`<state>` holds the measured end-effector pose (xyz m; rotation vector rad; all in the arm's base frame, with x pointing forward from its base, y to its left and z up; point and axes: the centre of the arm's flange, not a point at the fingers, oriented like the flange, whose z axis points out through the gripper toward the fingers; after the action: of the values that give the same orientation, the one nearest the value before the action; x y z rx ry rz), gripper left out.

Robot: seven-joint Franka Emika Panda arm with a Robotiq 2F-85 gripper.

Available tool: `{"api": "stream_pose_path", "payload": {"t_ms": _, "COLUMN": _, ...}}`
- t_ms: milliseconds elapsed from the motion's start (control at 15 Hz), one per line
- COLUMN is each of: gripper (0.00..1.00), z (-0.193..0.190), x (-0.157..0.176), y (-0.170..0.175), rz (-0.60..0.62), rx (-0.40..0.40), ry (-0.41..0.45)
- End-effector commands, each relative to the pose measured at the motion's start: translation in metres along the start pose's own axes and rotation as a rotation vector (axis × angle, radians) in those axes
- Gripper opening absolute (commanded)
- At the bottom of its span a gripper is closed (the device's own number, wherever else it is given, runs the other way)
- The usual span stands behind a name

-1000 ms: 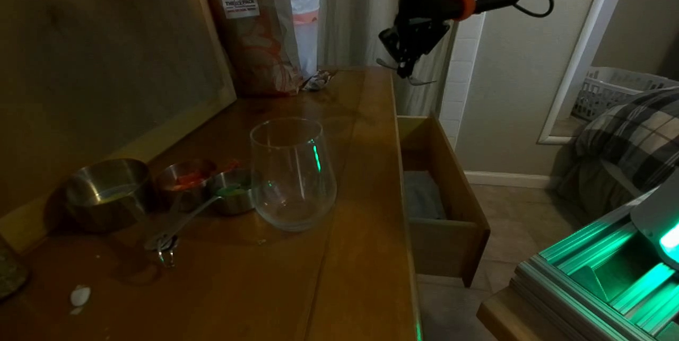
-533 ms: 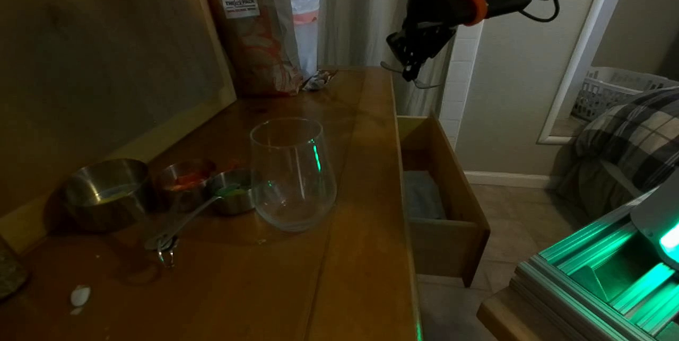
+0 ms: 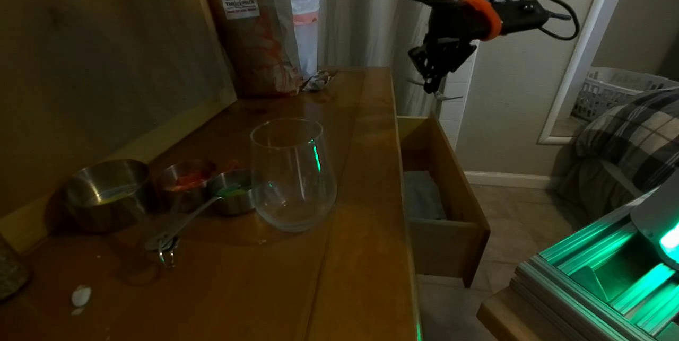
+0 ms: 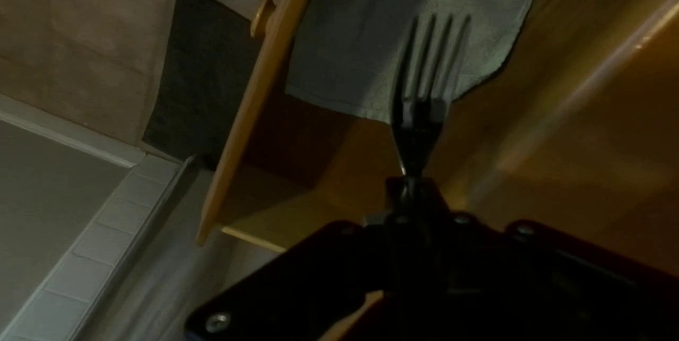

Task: Open the top drawer and put the folk inside then close the drawer

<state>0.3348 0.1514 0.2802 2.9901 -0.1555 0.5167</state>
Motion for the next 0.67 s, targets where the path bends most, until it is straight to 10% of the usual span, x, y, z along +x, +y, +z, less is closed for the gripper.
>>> {"api": "stream_pose_path", "payload": {"t_ms": 0, "gripper": 0.02, "z": 0.016, "x": -0.020, "y": 0.035, "rz": 0.032, "rx": 0.067, "ry": -0.040}}
{"api": "stream_pose_path", "payload": {"t_ms": 600, "gripper": 0.02, "z": 0.083, "x": -0.052, "y": 0.045, "rz": 0.122, "rx": 0.258, "ry": -0.097}}
